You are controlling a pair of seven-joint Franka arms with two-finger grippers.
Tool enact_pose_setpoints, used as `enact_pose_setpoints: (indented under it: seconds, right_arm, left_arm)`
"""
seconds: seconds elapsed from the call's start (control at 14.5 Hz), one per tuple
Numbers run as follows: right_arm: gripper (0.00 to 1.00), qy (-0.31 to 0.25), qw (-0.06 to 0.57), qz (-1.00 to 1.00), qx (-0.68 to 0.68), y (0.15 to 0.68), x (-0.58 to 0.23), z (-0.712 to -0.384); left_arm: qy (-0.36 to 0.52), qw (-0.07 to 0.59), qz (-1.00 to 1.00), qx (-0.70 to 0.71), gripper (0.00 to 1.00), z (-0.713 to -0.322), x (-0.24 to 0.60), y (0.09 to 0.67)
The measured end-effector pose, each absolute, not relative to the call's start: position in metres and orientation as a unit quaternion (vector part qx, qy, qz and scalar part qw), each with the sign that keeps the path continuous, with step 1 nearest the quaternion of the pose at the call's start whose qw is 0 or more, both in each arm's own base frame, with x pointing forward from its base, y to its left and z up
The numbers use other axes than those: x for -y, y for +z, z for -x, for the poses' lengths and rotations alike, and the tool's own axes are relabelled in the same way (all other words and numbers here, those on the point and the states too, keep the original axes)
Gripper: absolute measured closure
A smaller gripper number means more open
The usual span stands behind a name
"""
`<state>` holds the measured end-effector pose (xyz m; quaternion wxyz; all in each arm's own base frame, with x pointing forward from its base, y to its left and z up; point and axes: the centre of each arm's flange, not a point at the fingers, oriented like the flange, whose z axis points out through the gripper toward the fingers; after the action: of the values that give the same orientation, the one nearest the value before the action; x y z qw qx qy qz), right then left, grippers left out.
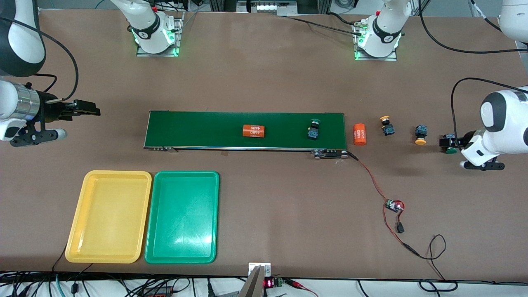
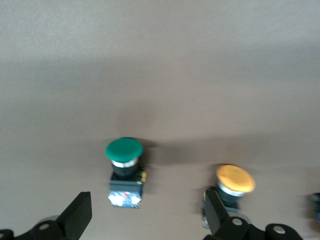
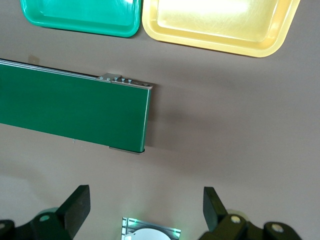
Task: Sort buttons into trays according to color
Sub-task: 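Grasp a second green-capped button with the left gripper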
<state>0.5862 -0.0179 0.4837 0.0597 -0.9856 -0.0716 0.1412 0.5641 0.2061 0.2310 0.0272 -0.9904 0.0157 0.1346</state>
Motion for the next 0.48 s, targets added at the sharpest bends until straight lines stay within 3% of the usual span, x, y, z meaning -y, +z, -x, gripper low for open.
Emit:
enact_pose_setpoints:
  seconds: [0.48]
  right_arm:
    - [0.0, 0.142, 0.06, 0.984, 0.085, 0.473, 0.002, -0.59]
  left_arm:
    - [0.114, 0.012, 0.992, -0.061, 0.0, -0.558, -0.234, 0.188]
